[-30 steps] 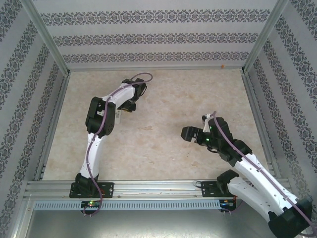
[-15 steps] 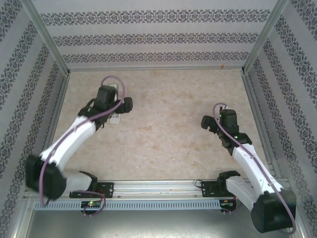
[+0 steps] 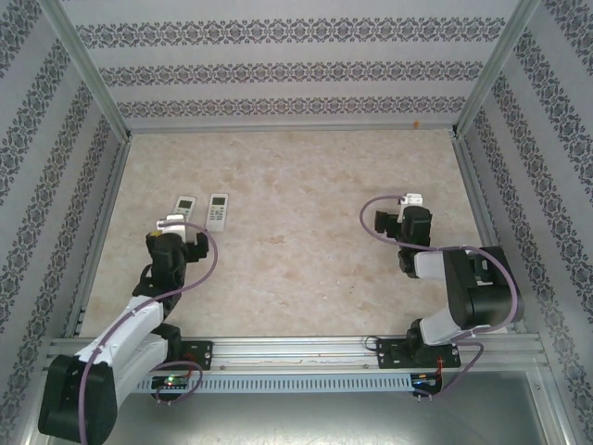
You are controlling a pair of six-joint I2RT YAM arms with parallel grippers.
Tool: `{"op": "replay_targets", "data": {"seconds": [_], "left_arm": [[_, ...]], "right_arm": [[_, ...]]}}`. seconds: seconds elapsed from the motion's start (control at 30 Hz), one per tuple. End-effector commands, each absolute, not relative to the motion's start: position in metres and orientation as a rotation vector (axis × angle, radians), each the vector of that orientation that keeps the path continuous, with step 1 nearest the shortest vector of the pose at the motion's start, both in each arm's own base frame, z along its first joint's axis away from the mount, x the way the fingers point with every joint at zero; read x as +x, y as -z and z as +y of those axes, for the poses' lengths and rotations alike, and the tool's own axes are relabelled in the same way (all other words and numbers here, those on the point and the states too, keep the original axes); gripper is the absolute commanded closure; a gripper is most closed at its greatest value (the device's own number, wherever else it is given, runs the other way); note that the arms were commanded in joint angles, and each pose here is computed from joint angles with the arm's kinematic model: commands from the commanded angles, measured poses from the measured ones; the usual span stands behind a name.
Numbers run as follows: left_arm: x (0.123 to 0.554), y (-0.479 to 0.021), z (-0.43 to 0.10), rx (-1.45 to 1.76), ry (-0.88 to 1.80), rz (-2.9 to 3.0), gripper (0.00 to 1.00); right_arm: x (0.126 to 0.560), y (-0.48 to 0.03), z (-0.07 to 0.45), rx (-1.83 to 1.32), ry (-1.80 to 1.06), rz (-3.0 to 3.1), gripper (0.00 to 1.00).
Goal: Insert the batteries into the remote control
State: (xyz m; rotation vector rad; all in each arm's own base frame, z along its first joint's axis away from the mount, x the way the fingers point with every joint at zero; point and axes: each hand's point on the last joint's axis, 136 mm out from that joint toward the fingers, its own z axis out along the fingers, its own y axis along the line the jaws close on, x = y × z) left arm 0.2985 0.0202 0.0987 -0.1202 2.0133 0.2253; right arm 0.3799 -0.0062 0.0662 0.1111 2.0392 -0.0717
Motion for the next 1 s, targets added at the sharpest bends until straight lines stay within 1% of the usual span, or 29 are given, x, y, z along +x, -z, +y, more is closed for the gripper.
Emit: {"op": "replay_targets", "data": {"seconds": [0.0, 0.1, 0.2, 0.27, 0.3, 0.47, 0.97], "left_arm": [[0.330, -0.131, 0.023, -0.044, -0.198, 1.799, 0.00], [0.361, -0.128, 0.026, -0.070, -0.136, 1.789, 0.00], [0.385, -0.109, 0.028, -0.134, 0.001, 1.867, 0.00], [0.395, -0.090, 0.020, -0.083, 0.032, 1.861, 0.00], [0.394, -0.093, 0.014, -0.050, 0.057, 1.851, 0.00], [0.393, -0.089, 0.019, -0.081, 0.036, 1.902, 0.00], [0.396, -0.089, 0.010, -0.025, 0.069, 1.892, 0.00]], "right_arm": [[0.391, -0.108, -0.018, 0.162, 0.145, 1.868, 0.02], [0.392, -0.109, -0.018, 0.161, 0.147, 1.846, 0.02], [0.392, -0.109, -0.018, 0.158, 0.145, 1.851, 0.02], [0.392, -0.108, -0.018, 0.159, 0.144, 1.859, 0.02], [0.392, -0.109, -0.018, 0.158, 0.141, 1.855, 0.02], [0.392, -0.109, -0.018, 0.157, 0.142, 1.855, 0.02], [0.392, -0.108, -0.017, 0.154, 0.142, 1.854, 0.02]]}}
